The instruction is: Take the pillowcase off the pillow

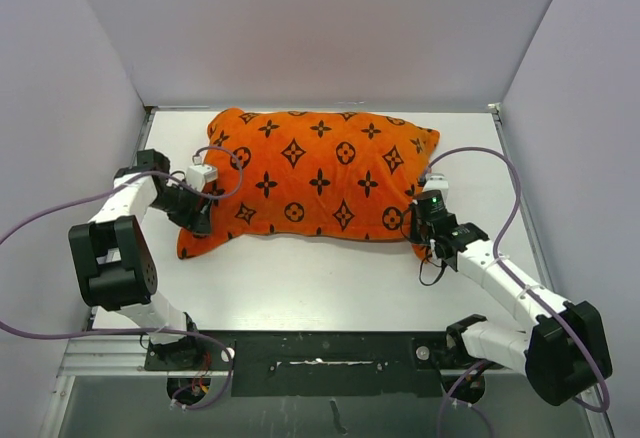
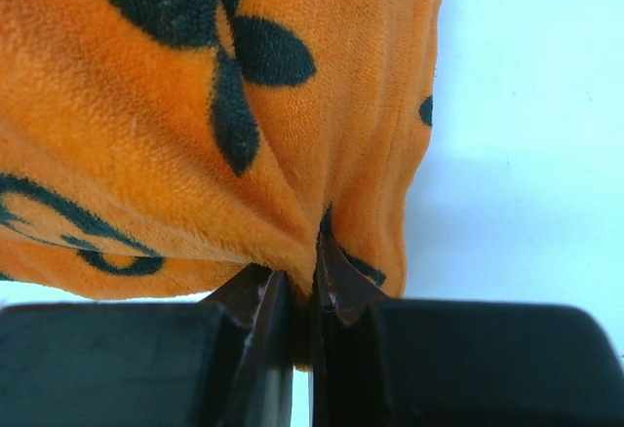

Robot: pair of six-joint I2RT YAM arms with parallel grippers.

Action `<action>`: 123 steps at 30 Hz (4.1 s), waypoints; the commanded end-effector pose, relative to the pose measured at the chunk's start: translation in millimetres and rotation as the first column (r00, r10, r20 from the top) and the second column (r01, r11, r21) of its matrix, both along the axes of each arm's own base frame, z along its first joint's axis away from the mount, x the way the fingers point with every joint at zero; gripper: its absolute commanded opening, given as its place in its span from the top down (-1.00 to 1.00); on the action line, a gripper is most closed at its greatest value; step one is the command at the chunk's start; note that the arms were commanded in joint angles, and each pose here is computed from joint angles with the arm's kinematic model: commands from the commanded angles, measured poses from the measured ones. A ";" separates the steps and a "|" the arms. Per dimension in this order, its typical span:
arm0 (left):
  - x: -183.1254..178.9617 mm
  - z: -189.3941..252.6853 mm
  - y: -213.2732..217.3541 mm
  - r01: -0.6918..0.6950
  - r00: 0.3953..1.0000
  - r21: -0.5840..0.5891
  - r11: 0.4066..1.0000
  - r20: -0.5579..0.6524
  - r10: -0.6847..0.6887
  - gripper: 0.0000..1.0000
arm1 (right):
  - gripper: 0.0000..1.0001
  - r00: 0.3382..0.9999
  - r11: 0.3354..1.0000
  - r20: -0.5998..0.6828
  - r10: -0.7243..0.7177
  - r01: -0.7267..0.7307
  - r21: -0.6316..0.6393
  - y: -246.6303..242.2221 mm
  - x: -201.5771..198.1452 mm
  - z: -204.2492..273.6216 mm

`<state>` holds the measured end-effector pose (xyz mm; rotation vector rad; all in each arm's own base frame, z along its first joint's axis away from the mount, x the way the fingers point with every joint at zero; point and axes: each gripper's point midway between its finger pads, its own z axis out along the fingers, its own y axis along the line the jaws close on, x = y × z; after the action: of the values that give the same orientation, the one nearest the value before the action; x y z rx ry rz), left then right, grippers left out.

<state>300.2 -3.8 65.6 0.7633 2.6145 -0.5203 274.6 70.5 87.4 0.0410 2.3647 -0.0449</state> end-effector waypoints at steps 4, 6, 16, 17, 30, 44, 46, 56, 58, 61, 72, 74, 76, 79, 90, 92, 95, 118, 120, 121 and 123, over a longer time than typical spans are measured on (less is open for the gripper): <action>-5.1 -2.4 6.0 0.066 0.993 0.088 0.994 0.096 -0.074 -0.12 | 1.00 1.000 0.999 0.019 -0.020 0.019 0.037 4.7 9.6 8.9; 0.6 -8.4 9.0 0.064 0.988 0.111 0.992 0.134 -0.078 -0.13 | 1.00 1.000 0.999 0.021 -0.020 0.019 0.039 5.2 10.0 8.9; 56.0 -36.8 50.0 -0.149 0.939 0.277 0.949 0.340 0.048 0.55 | 1.00 0.999 0.998 0.042 -0.018 0.015 0.065 7.4 9.5 17.9; 55.6 -31.5 47.0 -0.155 0.937 0.258 0.954 0.343 0.059 0.74 | 1.00 0.999 0.998 0.051 -0.016 0.013 0.068 7.6 9.4 21.1; 28.9 125.2 -15.4 -0.094 0.894 -0.043 0.995 0.436 0.104 1.00 | 1.00 0.984 0.997 0.167 0.064 -0.069 0.023 16.6 -8.4 93.8; -2.2 307.0 -3.5 -0.185 0.687 -0.035 0.982 0.710 0.154 1.00 | 1.00 0.931 0.978 0.352 0.093 -0.152 0.144 8.6 -70.1 214.2; 0.5 336.0 -0.4 -0.216 0.630 -0.055 0.975 0.755 0.182 1.00 | 1.00 0.920 0.970 0.379 0.099 -0.174 0.170 7.8 -76.8 232.4; -5.6 441.8 -0.8 -0.229 0.433 -0.111 0.967 0.878 0.203 1.00 | 1.00 0.857 0.929 0.507 0.090 -0.256 0.267 16.2 -83.8 320.9; 6.9 433.3 6.7 -0.254 0.442 -0.090 0.963 0.875 0.198 1.00 | 1.00 0.860 0.934 0.501 0.091 -0.249 0.258 21.3 -74.5 320.6; 42.3 395.2 22.4 -0.311 0.493 -0.036 0.950 0.848 0.193 1.00 | 1.00 0.879 0.950 0.465 0.105 -0.226 0.213 34.2 -49.6 303.4; 187.4 266.3 47.0 -0.470 0.577 0.259 0.844 0.814 0.071 1.00 | 1.00 0.969 0.945 0.242 0.040 -0.116 0.307 27.3 101.7 192.6; 206.4 260.4 47.9 -0.495 0.581 0.262 0.828 0.809 0.092 1.00 | 1.00 0.964 0.954 0.262 0.045 -0.119 0.274 26.8 125.0 191.1; 218.5 261.5 47.4 -0.513 0.580 0.257 0.819 0.807 0.110 1.00 | 1.00 0.961 0.956 0.271 0.061 -0.134 0.262 31.2 145.5 191.7; 224.3 267.3 39.6 -0.502 0.585 0.243 0.830 0.802 0.119 0.98 | 1.00 0.956 0.958 0.281 0.080 -0.152 0.242 35.4 170.7 196.0; 168.2 280.7 -48.9 -0.203 0.695 0.199 0.959 0.719 -0.002 -0.58 | 0.01 0.964 0.989 0.265 -0.017 -0.023 0.147 13.7 210.0 205.0; 150.6 270.1 -83.9 -0.093 0.729 0.182 0.979 0.682 -0.058 -0.60 | -0.48 0.963 0.991 0.266 -0.031 -0.006 0.136 10.5 210.6 211.0; 125.0 243.2 -129.2 0.048 0.773 0.156 0.987 0.620 -0.136 -0.76 | -0.71 0.962 0.992 0.270 -0.028 -0.006 0.122 8.4 203.4 222.5; 59.5 41.4 -95.2 0.045 0.917 0.289 0.956 0.367 -0.154 1.00 | -0.52 0.983 0.964 0.116 0.146 -0.167 0.205 48.3 104.4 128.3; 53.1 34.2 -80.6 0.025 0.926 0.295 0.955 0.352 -0.134 1.00 | -0.52 0.981 0.958 0.118 0.155 -0.178 0.224 49.9 108.4 126.4; 50.1 32.0 -75.4 0.020 0.929 0.297 0.955 0.347 -0.127 1.00 | -0.52 0.978 0.953 0.122 0.167 -0.192 0.236 53.1 110.7 126.1; 44.4 28.6 -69.3 0.020 0.932 0.299 0.954 0.339 -0.126 1.00 | -0.52 0.971 0.937 0.134 0.198 -0.228 0.263 62.5 114.7 126.4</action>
<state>367.2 -117.9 118.7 0.9741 2.2154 -0.1137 369.6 113.8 194.4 -0.0421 2.3423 0.2556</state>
